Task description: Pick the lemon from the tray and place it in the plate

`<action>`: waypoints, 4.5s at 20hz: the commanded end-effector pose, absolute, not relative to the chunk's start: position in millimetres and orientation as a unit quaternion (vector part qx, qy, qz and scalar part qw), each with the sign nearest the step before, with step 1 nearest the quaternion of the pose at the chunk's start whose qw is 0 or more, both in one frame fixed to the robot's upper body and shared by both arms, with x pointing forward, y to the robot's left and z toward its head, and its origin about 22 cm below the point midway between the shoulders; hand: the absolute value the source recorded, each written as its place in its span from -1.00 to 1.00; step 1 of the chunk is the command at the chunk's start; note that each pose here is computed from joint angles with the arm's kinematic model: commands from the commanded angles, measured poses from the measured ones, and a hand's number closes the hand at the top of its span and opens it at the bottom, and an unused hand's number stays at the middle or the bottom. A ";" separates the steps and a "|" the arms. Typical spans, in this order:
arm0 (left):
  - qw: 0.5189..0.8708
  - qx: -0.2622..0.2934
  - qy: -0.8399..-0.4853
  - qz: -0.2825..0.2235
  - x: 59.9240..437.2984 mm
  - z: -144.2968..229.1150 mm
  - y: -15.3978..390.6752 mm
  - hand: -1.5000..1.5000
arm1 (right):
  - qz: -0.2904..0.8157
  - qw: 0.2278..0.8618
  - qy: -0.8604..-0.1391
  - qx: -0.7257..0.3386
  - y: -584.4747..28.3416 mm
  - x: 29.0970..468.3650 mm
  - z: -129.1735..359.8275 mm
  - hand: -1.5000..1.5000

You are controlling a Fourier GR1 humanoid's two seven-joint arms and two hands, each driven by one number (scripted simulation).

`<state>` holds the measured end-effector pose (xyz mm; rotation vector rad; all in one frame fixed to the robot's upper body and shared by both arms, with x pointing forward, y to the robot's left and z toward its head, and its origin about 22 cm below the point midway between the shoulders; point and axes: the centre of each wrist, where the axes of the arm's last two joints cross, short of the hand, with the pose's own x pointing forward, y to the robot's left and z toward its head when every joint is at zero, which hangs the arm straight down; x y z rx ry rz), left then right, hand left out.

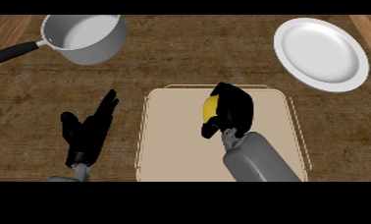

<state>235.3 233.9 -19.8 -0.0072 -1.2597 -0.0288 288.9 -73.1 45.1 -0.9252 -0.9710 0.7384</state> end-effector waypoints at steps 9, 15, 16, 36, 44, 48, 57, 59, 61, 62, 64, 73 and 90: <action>0.820 -0.011 -0.571 -0.032 241.4 -22.3 221.9 0.00 | 0.132 0.609 -0.494 -0.606 -59.0 390.5 122.2 1.00; 0.819 -0.014 -0.572 -0.031 244.8 -21.4 234.5 0.00 | 0.023 0.586 -0.508 -0.631 -57.7 409.9 146.2 1.00; 0.823 -0.015 -0.568 -0.027 241.3 -20.2 227.1 0.00 | -0.005 0.584 -0.508 -0.633 -72.0 414.5 148.2 1.00; 0.831 -0.016 -0.556 -0.010 240.0 -19.4 232.7 0.00 | -0.192 0.481 -0.476 -0.710 -254.3 429.6 92.4 1.00; 0.824 -0.016 -0.566 -0.018 238.3 -27.0 233.6 0.00 | -0.202 0.464 -0.462 -0.728 -315.1 418.9 57.2 1.00; 0.826 -0.012 -0.563 -0.010 243.1 -22.1 236.6 0.00 | -0.208 0.469 -0.454 -0.729 -341.0 424.2 79.9 1.00; 0.816 -0.007 -0.577 -0.024 238.8 -22.7 225.4 0.00 | -0.149 0.646 -0.375 -0.648 -378.2 398.2 43.9 -1.00; 0.816 -0.004 -0.578 -0.017 244.3 -19.9 243.5 0.00 | -0.149 0.643 -0.402 -0.634 -382.6 397.4 47.3 -1.00; 0.817 -0.015 -0.576 -0.018 235.1 -30.4 213.1 0.00 | -0.171 0.627 -0.441 -0.619 -379.3 402.0 56.4 -1.00; 0.821 -0.016 -0.570 -0.017 236.0 -24.2 233.8 0.00 | -0.175 0.612 -0.453 -0.624 -388.0 396.1 54.8 -1.00; 0.821 -0.010 -0.570 -0.025 234.6 -27.1 234.3 0.00 | -0.197 0.583 -0.486 -0.621 -388.3 401.3 69.5 -1.00; 0.826 -0.007 -0.564 -0.008 227.8 -24.9 235.7 0.00 | -0.308 0.540 -0.541 -0.566 -410.2 373.2 49.1 -1.00; 0.829 0.001 -0.559 -0.001 227.9 -25.9 236.5 0.00 | -0.203 0.623 -0.600 -0.459 -376.4 289.7 -8.5 -1.00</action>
